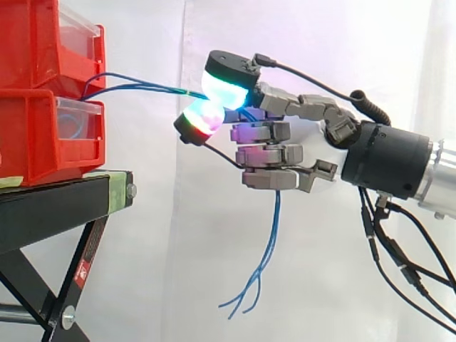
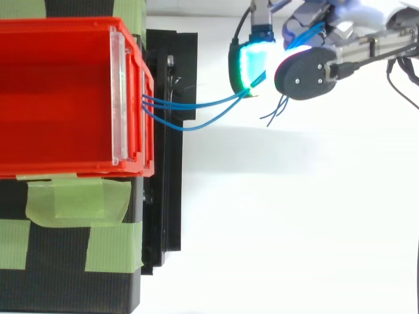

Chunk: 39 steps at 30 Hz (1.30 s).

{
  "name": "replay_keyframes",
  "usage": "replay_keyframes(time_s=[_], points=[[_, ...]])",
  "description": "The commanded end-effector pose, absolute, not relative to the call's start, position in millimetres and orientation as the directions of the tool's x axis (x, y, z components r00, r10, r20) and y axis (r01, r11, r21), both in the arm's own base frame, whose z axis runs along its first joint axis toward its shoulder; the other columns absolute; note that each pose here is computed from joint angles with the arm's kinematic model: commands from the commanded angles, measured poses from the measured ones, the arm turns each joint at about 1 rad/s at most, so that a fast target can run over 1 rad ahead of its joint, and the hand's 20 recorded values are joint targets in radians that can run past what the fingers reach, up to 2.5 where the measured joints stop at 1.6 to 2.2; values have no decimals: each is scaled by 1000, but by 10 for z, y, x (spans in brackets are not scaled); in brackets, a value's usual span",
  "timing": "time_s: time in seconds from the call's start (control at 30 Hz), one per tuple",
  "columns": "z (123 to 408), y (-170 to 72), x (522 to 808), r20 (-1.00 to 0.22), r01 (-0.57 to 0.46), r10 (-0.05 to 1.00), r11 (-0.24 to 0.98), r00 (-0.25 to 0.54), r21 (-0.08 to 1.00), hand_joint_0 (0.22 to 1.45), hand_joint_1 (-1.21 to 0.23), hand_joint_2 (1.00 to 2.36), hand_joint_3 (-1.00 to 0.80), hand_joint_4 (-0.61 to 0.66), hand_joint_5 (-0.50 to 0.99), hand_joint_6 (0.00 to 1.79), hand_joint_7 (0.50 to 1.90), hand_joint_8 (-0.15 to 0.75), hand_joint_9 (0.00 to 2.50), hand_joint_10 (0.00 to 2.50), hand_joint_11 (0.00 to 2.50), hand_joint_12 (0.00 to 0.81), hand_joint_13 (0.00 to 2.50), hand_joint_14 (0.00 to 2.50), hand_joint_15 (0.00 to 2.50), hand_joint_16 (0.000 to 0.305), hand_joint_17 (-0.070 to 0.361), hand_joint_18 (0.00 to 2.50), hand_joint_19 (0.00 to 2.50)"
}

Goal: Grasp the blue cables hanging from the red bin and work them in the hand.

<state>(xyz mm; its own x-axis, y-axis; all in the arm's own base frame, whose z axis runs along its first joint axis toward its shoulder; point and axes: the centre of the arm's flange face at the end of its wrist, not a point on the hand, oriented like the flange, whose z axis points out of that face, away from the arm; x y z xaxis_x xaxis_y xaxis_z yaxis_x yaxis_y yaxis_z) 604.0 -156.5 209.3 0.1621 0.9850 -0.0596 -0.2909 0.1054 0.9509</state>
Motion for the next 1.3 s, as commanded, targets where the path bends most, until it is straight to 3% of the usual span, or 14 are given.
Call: replay_keyframes(time_s=[0.0, 0.1, 0.23, 0.33, 0.43, 0.73, 1.17, 1.27], points=[[2138, -1588, 6068, -65, -303, 987, 109, 149, 947, 993, -626, 1106, 231, 212, -51, 933, 998, 329, 856, 2500, 1887, 401, 1099, 2500, 1257, 58, 130, 1427, 1546], [2140, -1579, 6069, -73, -306, 988, 111, 134, 946, 953, -611, 1234, 210, 217, -51, 936, 990, 332, 833, 2500, 1855, 402, 1092, 2500, 1246, 59, 133, 1413, 1511], [2142, -1596, 6064, -82, -307, 988, 118, 130, 944, 943, -615, 1281, 165, 224, -49, 933, 980, 336, 820, 2500, 1833, 404, 1079, 2500, 1223, 60, 135, 1395, 1482], [2142, -1621, 6057, -88, -306, 987, 126, 134, 944, 1015, -665, 1002, 140, 224, -37, 902, 1004, 336, 813, 2500, 1812, 402, 1072, 2500, 1240, 57, 129, 1420, 1590], [2143, -1615, 6057, -99, -305, 986, 135, 131, 943, 1014, -641, 1011, 44, 215, -20, 866, 1037, 327, 805, 2500, 1818, 390, 1051, 2500, 1235, 53, 119, 1418, 1680], [2143, -1602, 6057, -122, -306, 986, 152, 116, 940, 1093, -592, 1004, 373, 207, 23, 866, 1049, 322, 828, 2500, 1864, 379, 1040, 2500, 1214, 50, 113, 1319, 1533], [2159, -1511, 6076, -166, -322, 984, 177, 62, 930, 1104, -623, 1001, 404, 214, 35, 878, 1047, 320, 830, 2500, 1854, 381, 1052, 2500, 1194, 50, 112, 1332, 1518], [2172, -1478, 6093, -181, -326, 982, 190, 57, 926, 1092, -624, 1064, 382, 208, 37, 880, 1050, 322, 830, 2500, 1860, 384, 1050, 2500, 1219, 50, 112, 1318, 1488]])
